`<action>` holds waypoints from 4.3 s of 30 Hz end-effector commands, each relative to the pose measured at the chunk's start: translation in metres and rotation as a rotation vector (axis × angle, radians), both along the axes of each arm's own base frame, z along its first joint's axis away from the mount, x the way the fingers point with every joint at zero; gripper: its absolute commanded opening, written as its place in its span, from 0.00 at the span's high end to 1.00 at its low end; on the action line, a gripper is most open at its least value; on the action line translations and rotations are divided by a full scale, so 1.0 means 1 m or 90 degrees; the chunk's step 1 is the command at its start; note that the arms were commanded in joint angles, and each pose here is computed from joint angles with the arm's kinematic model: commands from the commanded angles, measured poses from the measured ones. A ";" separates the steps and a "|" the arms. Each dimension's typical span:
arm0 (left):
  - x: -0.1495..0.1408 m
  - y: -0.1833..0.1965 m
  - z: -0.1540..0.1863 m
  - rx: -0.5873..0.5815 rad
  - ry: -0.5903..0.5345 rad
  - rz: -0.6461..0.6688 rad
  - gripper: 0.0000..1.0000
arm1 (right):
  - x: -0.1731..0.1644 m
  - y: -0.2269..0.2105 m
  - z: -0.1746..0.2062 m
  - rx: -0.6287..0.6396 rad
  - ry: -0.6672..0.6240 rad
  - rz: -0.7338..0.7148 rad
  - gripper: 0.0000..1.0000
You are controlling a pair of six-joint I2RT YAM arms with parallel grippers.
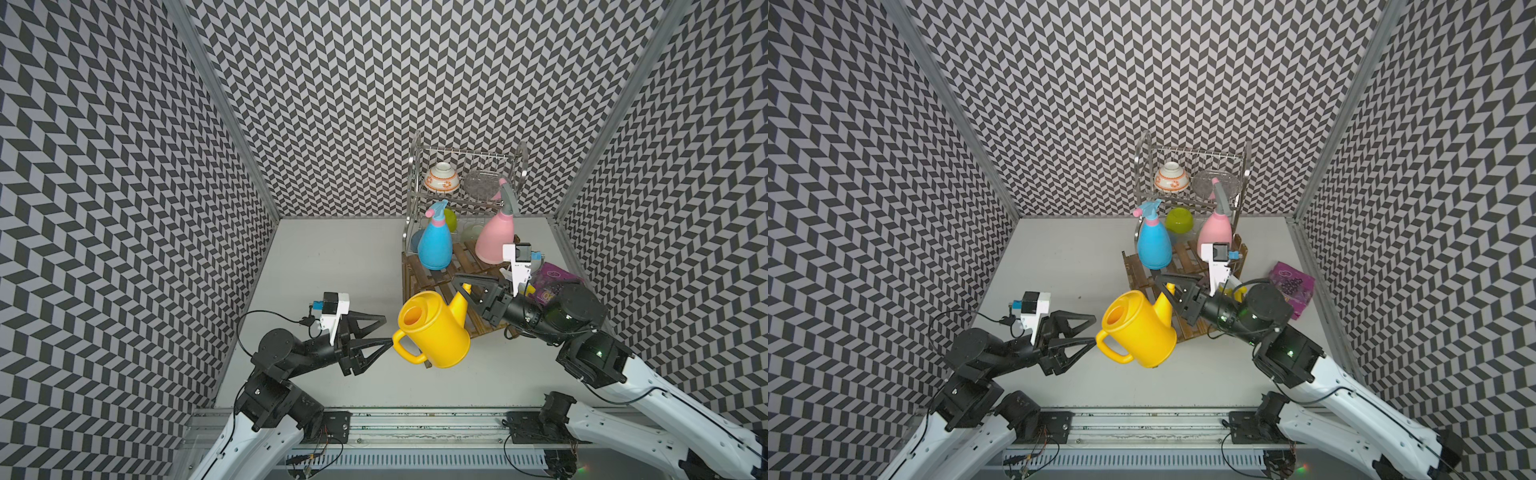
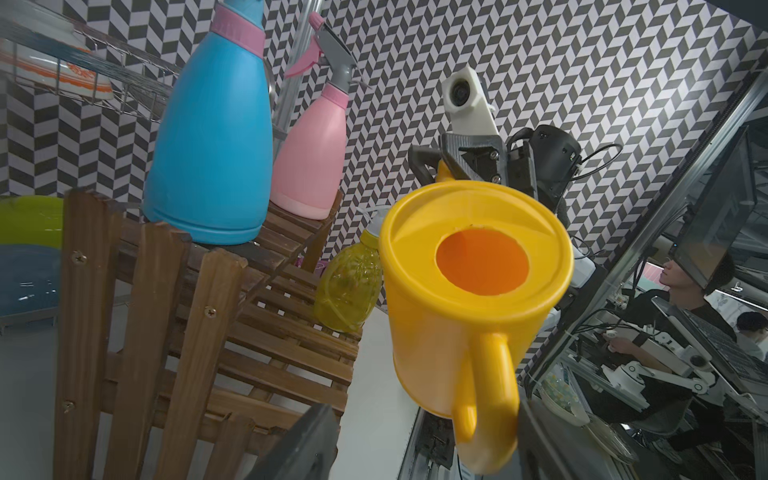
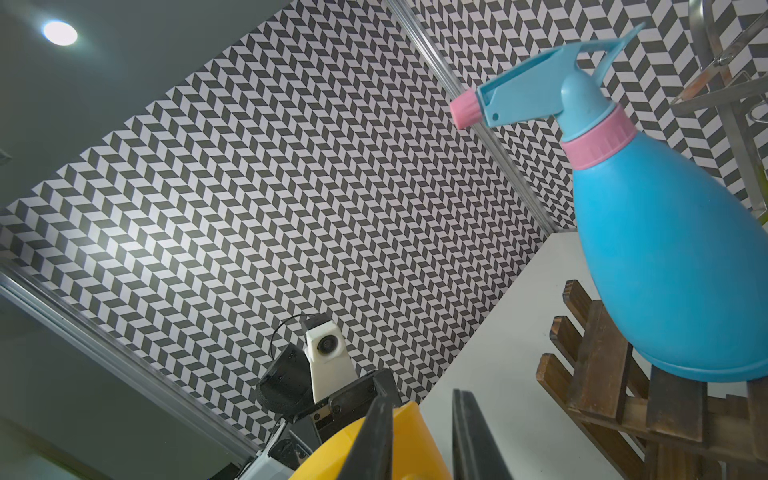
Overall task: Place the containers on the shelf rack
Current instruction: 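Pick up a container from the center of the board, then place the container on the shelf.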
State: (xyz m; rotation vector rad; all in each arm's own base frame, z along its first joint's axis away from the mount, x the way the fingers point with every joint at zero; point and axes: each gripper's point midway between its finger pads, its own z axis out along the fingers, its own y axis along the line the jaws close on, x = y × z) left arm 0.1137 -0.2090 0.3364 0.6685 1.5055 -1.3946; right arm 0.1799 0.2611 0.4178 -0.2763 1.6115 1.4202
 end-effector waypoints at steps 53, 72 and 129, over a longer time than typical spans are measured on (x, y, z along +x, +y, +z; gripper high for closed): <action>0.019 -0.096 -0.009 0.352 -0.214 0.028 1.00 | 0.026 -0.146 0.114 -0.099 -0.240 -0.489 0.10; 0.046 -0.105 -0.031 0.375 -0.149 0.103 1.00 | 0.025 -0.143 0.107 -0.094 -0.235 -0.474 0.10; 0.050 -0.106 -0.046 0.354 -0.139 0.123 0.38 | 0.023 -0.143 0.092 -0.095 -0.220 -0.462 0.09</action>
